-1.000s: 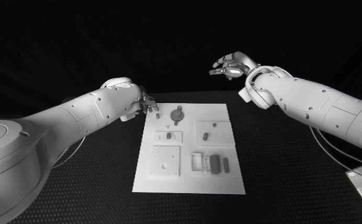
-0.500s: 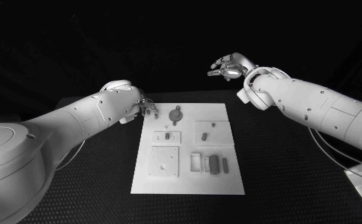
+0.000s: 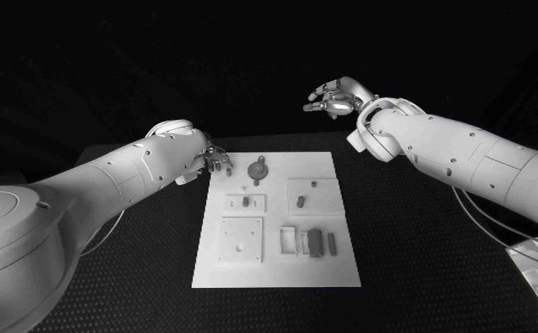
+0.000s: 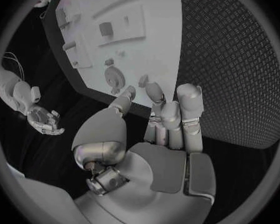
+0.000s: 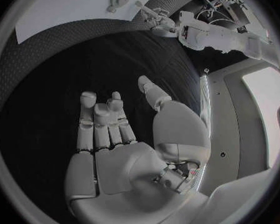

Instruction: Assemble the parts on the task board

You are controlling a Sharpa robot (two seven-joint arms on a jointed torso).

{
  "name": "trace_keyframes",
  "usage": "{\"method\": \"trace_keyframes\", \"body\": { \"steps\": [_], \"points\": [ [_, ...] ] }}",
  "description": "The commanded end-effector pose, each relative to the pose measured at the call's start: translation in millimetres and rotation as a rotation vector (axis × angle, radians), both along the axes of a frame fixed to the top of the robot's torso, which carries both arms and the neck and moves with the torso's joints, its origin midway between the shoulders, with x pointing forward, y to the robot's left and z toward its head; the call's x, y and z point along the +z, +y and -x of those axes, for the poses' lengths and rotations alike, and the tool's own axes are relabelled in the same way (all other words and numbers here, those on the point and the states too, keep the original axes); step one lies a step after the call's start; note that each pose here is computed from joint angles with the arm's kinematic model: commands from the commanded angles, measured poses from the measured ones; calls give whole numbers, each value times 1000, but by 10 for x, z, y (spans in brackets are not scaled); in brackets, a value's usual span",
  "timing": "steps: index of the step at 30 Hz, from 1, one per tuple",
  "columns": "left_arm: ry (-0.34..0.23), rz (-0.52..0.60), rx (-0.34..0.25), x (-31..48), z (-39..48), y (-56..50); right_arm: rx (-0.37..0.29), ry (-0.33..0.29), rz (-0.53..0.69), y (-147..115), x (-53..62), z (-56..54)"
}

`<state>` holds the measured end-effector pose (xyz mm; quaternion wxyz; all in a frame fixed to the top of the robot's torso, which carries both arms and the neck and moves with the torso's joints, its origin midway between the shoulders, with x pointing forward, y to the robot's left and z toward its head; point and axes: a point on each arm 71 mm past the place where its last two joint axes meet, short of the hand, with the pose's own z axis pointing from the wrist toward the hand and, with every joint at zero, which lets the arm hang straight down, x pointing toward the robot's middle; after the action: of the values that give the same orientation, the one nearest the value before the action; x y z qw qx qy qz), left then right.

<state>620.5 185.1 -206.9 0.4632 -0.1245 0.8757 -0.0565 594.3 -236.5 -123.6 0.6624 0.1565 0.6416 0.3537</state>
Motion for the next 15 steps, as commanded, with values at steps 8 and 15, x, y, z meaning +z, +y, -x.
{"method": "trace_keyframes", "body": {
  "steps": [8, 15],
  "points": [
    [11, 8, -18, -40, 6, -27, 11, -9, -3, 35, 20, 9],
    [17, 22, -22, -82, 19, -40, 13, -9, -4, 48, 23, 7]
  ]
}}
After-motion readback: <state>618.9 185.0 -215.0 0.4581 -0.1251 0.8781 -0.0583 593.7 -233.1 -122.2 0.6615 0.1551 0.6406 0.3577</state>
